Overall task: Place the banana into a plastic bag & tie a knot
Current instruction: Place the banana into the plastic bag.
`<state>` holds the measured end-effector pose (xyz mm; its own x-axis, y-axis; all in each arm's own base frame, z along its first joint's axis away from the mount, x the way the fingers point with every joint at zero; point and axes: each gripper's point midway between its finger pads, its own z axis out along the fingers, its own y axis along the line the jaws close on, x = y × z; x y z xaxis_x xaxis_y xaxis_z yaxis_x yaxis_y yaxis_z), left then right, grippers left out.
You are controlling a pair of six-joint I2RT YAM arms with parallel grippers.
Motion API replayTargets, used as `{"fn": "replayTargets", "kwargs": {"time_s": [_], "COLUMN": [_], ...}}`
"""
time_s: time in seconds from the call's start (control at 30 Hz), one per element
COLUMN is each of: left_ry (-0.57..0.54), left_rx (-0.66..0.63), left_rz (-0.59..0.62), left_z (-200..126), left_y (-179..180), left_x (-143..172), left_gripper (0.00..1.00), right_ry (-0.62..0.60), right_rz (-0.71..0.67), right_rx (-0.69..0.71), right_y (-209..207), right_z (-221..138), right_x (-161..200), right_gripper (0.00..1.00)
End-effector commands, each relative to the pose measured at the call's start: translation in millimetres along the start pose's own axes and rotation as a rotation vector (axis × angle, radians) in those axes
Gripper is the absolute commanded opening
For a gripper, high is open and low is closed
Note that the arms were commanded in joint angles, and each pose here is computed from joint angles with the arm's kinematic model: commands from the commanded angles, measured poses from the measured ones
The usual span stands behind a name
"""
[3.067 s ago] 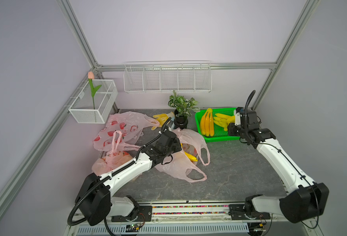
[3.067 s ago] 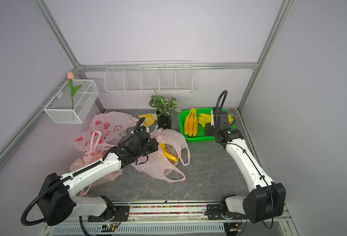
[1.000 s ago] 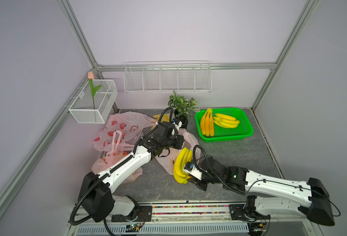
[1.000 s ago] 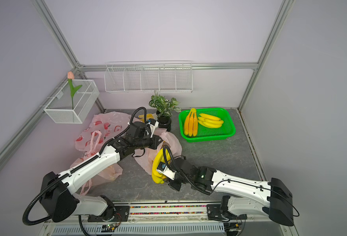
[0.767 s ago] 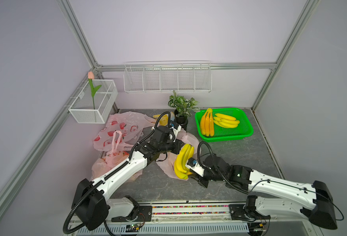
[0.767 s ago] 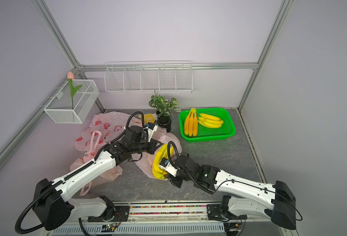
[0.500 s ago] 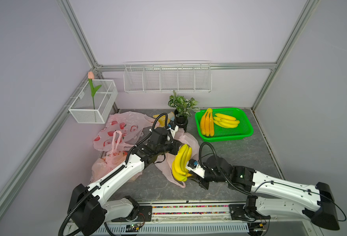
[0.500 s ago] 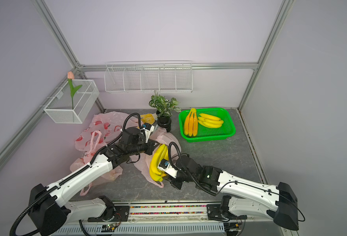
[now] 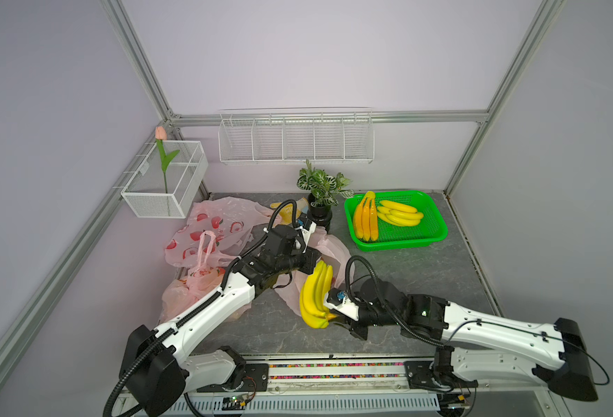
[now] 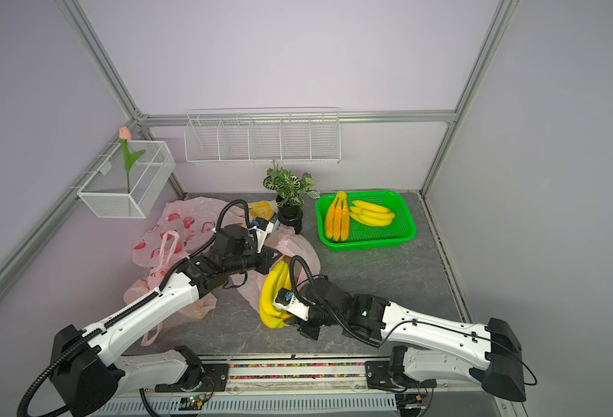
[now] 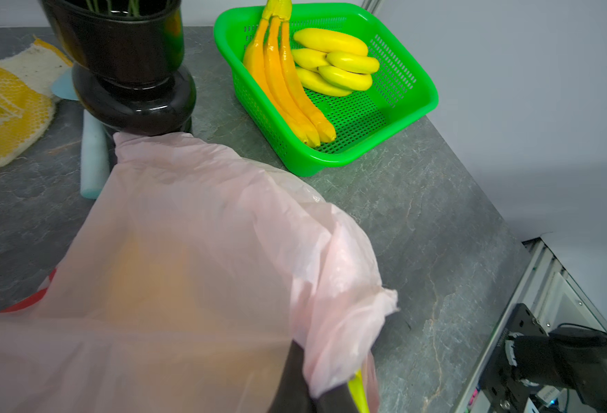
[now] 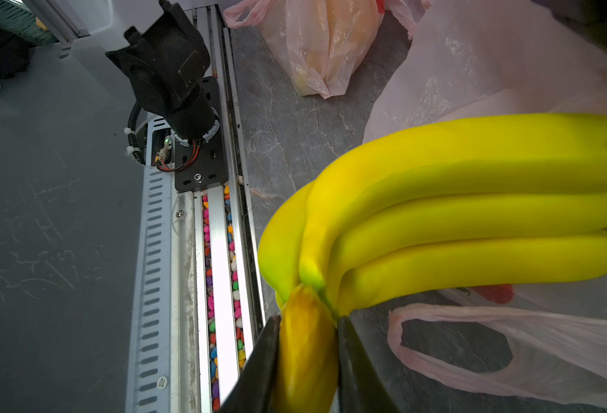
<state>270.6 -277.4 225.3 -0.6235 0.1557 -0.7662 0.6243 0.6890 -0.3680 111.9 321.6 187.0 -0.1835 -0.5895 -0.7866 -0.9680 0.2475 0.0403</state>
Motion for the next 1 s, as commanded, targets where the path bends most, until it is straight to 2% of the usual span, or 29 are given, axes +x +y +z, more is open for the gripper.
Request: {"fn": "replayTargets", "kwargs": {"time_s": [0.0, 0.27, 0.5, 0.77, 0.9, 0.97], "left_ry": [-0.029, -0.054, -0.058, -0.079, -0.089, -0.103], "left_rx": [0.087, 0.118, 0.142, 0.121, -0.007, -0.032], "left_rz": [0.048, 0.053, 0.000, -0.085, -0.185, -0.203], "left_z": [-9.2, -14.8, -15.8, -9.8, -6.6, -6.6], "left_y": [-16.5, -22.5, -27.0, -18.1, 6.4, 11.2], "left_x": [-3.1, -4.9, -6.5, -0.5, 1.7, 0.4], "left_gripper": [0.00, 0.00, 0.00, 0.00, 0.00, 0.00], "right_ry": [-0.075, -0.087, -0.130, -0.258, -0.234, -0.206], "right_rz": [0.031, 0.107, 0.167, 0.318, 0.353, 0.360], "right_rx": [0.067, 0.154, 0.364, 0.483, 0.486, 0.480], "right_y": [-27.6, -61.1, -106.4, -152.4, -159.8, -159.6], "right_z": [-10.9, -10.7, 4.5, 29.4, 47.6, 54.2], "right_x": [-11.9, -12.3, -25.2, -45.4, -39.3, -30.3], "right_gripper": [0.07, 0.07, 0.06, 0.07, 0.17, 0.29]}}
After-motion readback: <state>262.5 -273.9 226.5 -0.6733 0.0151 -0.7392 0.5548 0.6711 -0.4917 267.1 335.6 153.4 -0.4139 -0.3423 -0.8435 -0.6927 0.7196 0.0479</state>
